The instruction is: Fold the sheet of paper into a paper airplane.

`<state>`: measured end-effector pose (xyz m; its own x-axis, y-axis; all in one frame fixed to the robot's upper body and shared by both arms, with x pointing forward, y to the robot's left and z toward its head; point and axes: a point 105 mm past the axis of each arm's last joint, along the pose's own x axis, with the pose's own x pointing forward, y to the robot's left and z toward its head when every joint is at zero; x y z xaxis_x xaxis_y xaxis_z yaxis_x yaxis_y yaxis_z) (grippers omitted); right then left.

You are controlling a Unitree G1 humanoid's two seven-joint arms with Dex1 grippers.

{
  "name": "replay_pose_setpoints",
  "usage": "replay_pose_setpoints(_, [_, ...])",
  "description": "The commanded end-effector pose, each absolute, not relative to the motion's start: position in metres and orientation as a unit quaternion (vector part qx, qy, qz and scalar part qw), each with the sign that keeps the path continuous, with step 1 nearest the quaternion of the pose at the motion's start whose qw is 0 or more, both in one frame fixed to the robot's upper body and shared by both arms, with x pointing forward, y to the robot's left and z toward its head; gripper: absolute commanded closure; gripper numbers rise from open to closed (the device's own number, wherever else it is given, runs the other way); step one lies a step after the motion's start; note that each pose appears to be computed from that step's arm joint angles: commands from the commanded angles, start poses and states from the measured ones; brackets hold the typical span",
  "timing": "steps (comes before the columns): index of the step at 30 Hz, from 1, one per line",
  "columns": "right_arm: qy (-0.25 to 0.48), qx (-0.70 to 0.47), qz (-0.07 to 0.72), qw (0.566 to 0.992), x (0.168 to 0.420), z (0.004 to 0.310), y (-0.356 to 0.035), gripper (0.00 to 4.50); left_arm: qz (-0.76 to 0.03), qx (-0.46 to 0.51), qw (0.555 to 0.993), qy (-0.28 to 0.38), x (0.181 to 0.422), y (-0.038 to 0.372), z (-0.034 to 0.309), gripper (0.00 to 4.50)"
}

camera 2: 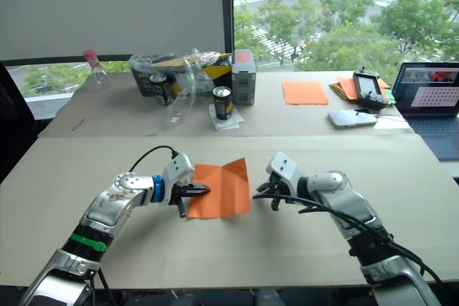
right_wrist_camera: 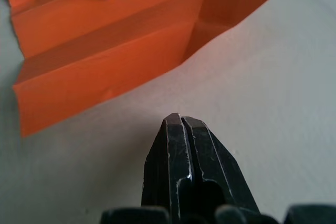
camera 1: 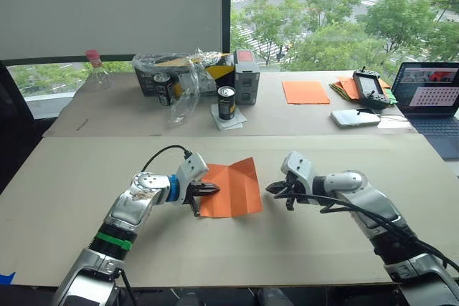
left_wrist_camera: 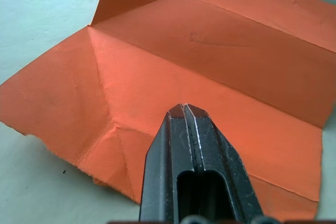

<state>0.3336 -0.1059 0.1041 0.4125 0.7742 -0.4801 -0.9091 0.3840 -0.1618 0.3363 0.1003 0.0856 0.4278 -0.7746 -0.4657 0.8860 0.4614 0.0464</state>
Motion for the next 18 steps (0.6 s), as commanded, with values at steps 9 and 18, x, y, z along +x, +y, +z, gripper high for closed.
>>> replay_pose_setpoints(9, [0.081, -0.19, 0.574, 0.793, 0.338, 0.139, -0.054, 4.48, -0.482, 0.128, 0.84, 0.216, 0.329, 0.109, 0.074, 4.5])
replay_pose_setpoints(18, [0.091, -0.179, 0.578, 0.791, 0.35, 0.116, -0.026, 4.48, -0.473, 0.122, 0.848, 0.207, 0.322, 0.12, 0.076, 4.5])
